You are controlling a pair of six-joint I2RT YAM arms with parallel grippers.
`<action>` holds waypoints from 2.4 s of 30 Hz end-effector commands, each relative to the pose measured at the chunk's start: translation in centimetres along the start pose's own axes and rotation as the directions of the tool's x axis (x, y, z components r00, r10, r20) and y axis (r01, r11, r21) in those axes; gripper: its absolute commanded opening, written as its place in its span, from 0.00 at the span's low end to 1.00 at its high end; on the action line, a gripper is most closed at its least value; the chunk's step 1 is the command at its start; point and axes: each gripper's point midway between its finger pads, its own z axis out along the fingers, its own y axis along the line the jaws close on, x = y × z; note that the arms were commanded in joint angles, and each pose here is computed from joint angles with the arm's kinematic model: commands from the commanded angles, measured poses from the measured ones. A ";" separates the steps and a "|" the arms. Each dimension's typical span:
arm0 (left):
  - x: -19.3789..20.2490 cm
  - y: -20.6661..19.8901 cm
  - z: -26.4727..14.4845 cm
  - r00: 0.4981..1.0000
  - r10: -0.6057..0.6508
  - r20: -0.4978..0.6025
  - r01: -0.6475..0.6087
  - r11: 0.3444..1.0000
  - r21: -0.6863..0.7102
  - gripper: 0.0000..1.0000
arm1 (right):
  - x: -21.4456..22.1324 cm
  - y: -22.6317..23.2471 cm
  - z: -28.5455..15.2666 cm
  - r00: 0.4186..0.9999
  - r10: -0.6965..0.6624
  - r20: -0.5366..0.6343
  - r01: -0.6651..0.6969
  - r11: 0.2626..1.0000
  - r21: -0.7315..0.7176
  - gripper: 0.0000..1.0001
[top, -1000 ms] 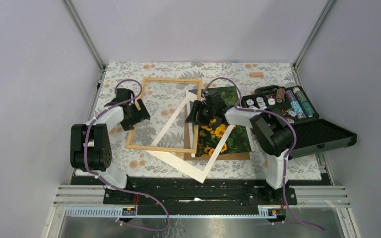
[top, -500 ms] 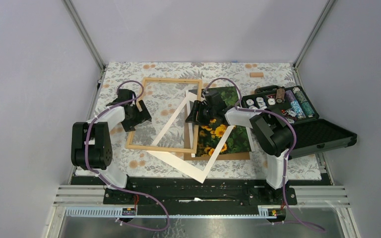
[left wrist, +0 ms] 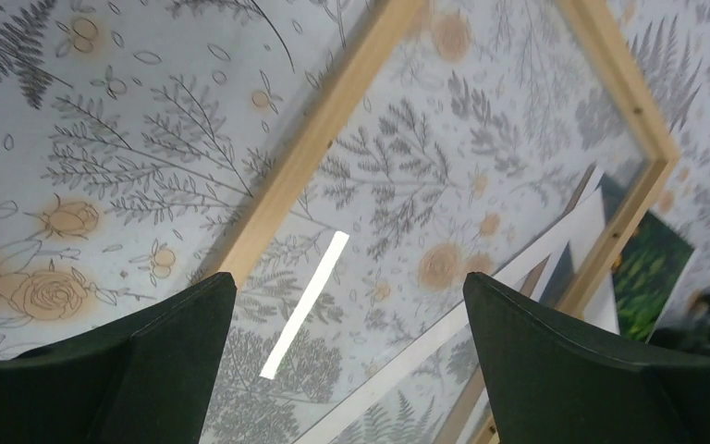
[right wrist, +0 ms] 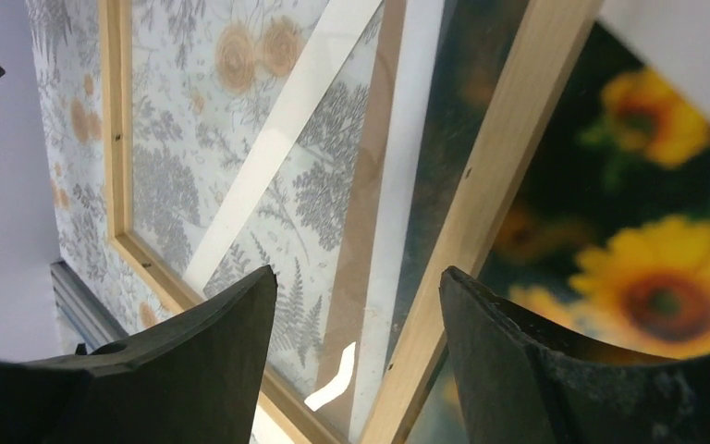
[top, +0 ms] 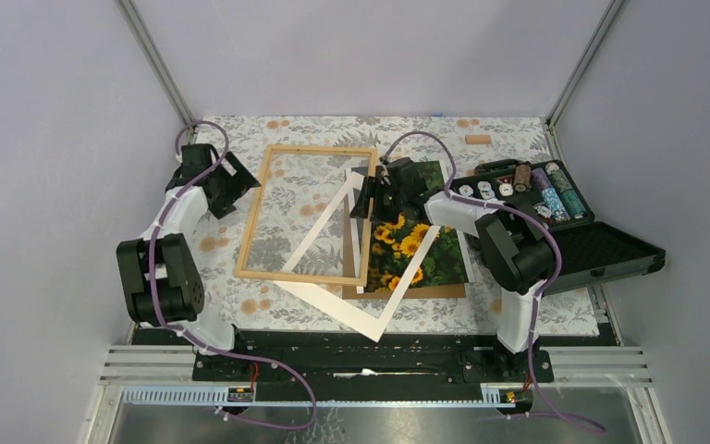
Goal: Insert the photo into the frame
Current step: Place the photo frame item in the photo frame, then move the photo frame to the center of the board.
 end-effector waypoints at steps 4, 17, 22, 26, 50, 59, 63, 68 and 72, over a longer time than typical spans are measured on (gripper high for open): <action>-0.8 -3.5 1.0 1.000 0.003 -0.004 -0.002 0.994 0.113 0.99 | -4.3 -1.0 -1.8 0.996 -0.005 0.084 0.001 0.998 0.056 0.73; 18.0 -11.8 -4.7 0.880 0.427 -0.209 -0.364 0.888 0.283 0.91 | 0.8 -3.2 -13.9 0.997 0.028 -0.076 -0.010 0.974 0.226 0.91; 21.4 -12.5 -5.6 0.857 0.435 -0.278 -0.335 0.878 0.342 0.92 | 5.5 -2.0 -14.6 0.967 0.240 -0.084 -0.226 0.962 0.154 0.93; 23.7 -13.9 -7.5 0.835 0.445 -0.323 -0.265 0.841 0.472 0.91 | 8.1 -1.4 -15.3 0.959 0.279 -0.053 -0.266 0.947 0.180 0.93; 30.4 -13.9 -2.3 0.666 0.687 -0.290 -0.616 0.726 0.306 0.66 | 12.8 -8.1 -14.8 0.907 0.376 0.189 -0.419 0.838 0.349 0.56; 31.5 -12.4 1.0 0.607 0.743 -0.281 -0.746 0.655 0.122 0.51 | 10.7 -8.7 -16.2 0.928 0.275 0.250 -0.359 0.841 0.405 0.57; 31.4 -12.3 1.2 0.612 0.744 -0.269 -0.751 0.653 0.099 0.33 | 10.1 -9.2 -16.2 0.927 0.260 0.271 -0.360 0.819 0.447 0.45; 28.9 -11.5 0.7 0.623 0.746 -0.236 -0.765 0.644 0.019 0.02 | 7.7 -8.8 -15.7 0.926 0.238 0.294 -0.359 0.795 0.488 0.44; 25.9 -10.3 -0.3 0.643 0.738 -0.206 -0.759 0.649 -0.045 0.00 | 5.8 -9.1 -15.0 0.928 0.223 0.299 -0.357 0.766 0.535 0.48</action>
